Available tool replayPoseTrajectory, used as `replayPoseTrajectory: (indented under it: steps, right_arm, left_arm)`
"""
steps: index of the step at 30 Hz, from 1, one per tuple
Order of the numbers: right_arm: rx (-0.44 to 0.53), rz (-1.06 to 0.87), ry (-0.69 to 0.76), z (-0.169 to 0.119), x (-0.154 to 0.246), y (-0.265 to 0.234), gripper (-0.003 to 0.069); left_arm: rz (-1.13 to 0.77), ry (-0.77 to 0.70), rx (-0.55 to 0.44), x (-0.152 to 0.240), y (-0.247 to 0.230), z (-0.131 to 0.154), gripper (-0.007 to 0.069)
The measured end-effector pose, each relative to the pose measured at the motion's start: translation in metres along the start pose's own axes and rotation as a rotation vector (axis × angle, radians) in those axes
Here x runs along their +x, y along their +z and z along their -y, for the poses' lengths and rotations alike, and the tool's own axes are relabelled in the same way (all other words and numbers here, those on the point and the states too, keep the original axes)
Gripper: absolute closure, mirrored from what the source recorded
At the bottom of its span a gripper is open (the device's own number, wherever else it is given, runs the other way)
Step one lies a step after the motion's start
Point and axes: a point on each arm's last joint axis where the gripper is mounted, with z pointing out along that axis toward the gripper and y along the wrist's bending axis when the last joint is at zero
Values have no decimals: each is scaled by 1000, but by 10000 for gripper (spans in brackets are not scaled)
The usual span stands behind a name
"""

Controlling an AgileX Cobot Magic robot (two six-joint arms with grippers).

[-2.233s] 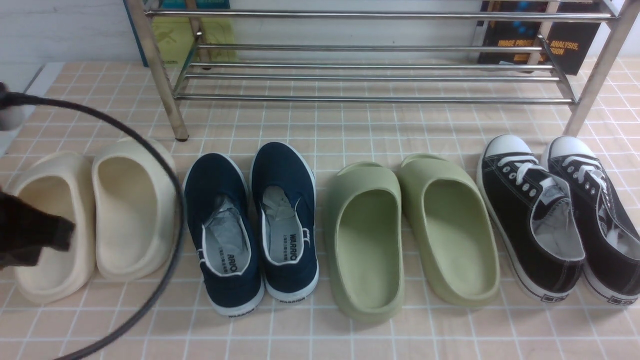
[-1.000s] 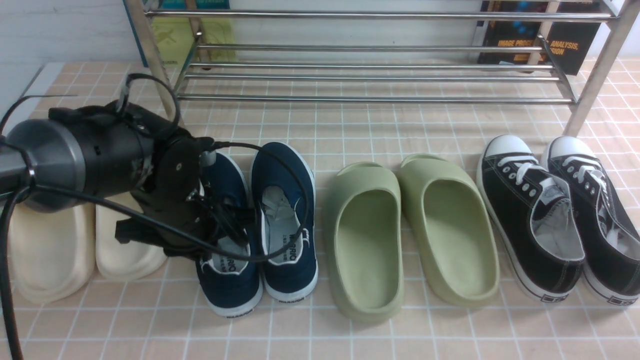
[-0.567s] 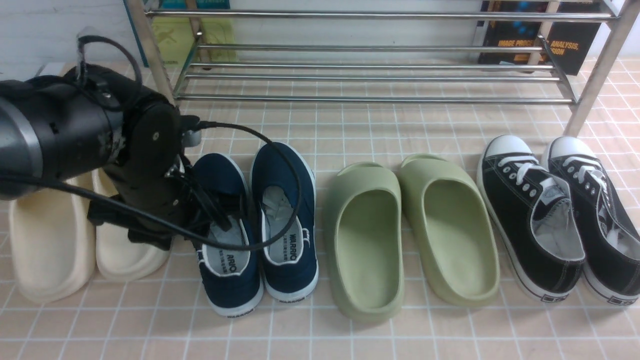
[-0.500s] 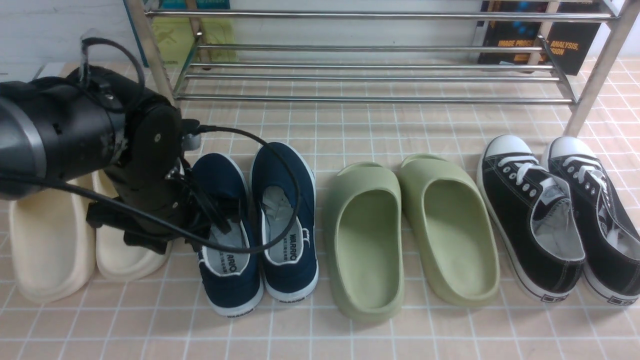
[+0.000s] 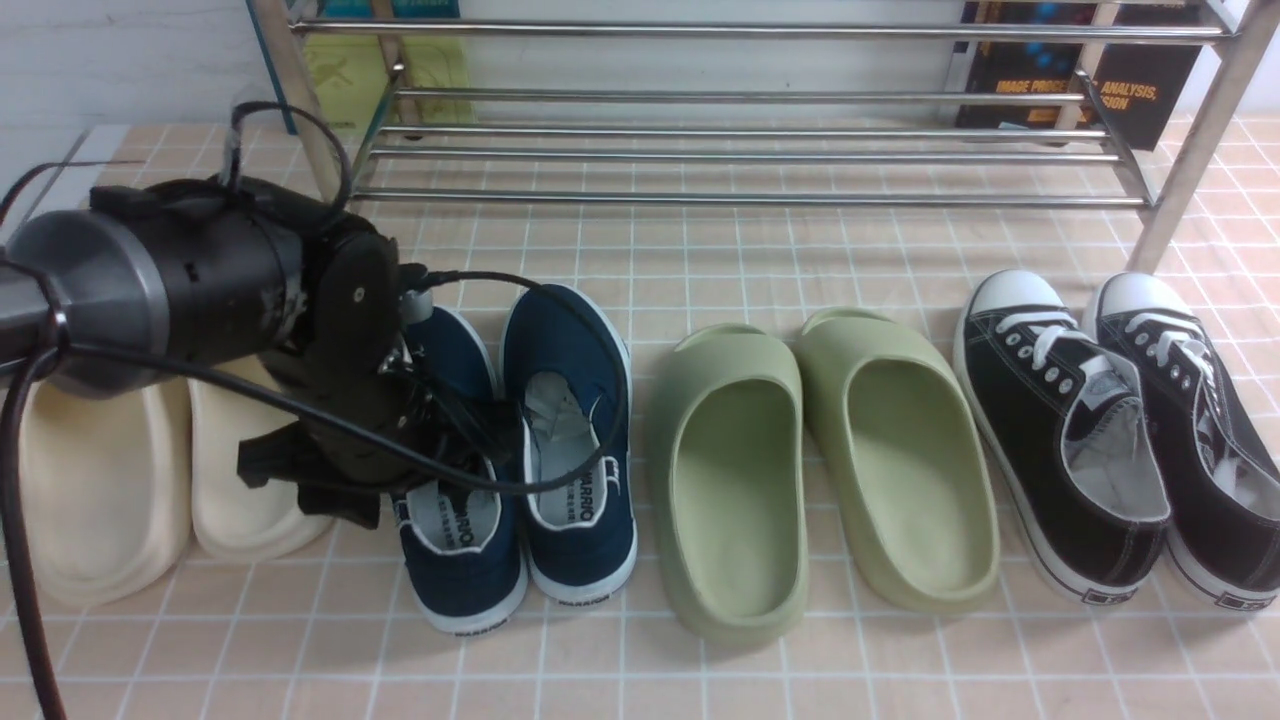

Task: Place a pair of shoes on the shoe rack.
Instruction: Use the left arm to grab the shoe closest to it, then use the left arm to put a shoe into the shoe rack

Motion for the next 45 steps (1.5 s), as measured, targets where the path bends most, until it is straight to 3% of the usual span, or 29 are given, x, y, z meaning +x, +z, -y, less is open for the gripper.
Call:
replayPoseTrajectory:
  steps: [8,11,12,15,19,25,31,38,45]
  right_arm:
    - [0,0,-1,0,0,0,419]
    - [0,0,-1,0,0,0,419]
    - [0,0,-1,0,0,0,419]
    - [0,0,-1,0,0,0,419]
    - [0,0,0,0,0,0,419]
    - [0,0,0,0,0,0,419]
    - [0,0,0,0,0,0,419]
    - [0,0,0,0,0,0,419]
    - [0,0,0,0,0,0,419]
  left_arm:
    - [-83,27,-69,7,26,-3,191]
    - [-74,32,-61,7,24,-3,286]
    - [-73,34,-60,7,24,-3,286]
    - [-53,72,-61,7,14,-6,442]
    - [29,107,-47,2,-23,-10,580]
    - [156,153,-8,-17,-80,-8,584]
    - [232,197,19,-39,-102,2,584]
    - [259,182,6,-73,-93,10,584]
    - [279,105,22,-123,-61,-4,584]
